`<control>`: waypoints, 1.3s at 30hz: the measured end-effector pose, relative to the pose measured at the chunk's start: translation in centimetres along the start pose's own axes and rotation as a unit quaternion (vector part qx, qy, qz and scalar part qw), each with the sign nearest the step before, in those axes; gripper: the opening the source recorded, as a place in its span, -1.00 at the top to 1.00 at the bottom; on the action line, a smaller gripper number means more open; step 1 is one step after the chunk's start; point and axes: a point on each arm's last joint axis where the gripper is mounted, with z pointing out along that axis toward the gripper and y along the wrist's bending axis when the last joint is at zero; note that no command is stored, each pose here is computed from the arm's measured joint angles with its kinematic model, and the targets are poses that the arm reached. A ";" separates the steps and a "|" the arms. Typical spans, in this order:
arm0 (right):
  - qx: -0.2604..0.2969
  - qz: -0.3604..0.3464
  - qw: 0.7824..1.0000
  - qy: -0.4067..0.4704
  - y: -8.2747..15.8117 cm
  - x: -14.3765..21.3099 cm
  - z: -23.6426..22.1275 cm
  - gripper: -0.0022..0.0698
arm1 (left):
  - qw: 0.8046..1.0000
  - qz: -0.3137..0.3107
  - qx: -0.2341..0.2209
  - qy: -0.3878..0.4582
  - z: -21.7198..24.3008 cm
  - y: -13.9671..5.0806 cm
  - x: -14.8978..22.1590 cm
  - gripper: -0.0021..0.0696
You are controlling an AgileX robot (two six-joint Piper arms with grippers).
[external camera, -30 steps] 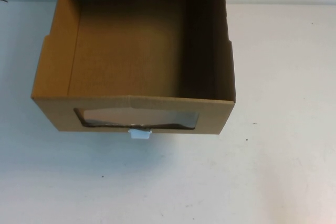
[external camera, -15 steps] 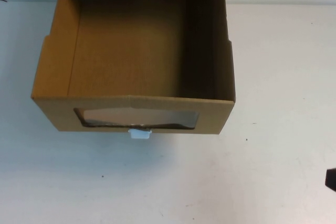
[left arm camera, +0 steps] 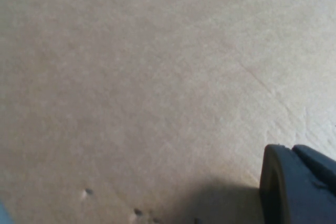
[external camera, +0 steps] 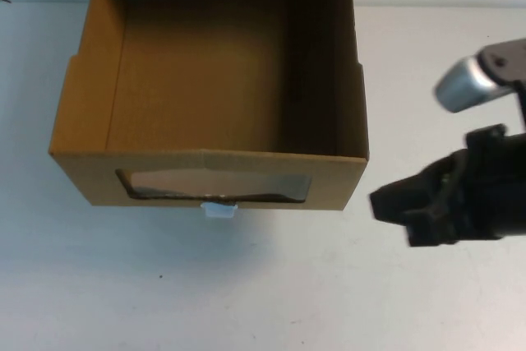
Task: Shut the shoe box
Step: Close the shoe box with your right arm
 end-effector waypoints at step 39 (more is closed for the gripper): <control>-0.006 -0.069 0.998 0.011 5.1 -9.5 12.0 0.97 | 1.000 0.000 0.000 0.000 0.0 0.0 0.0 0.96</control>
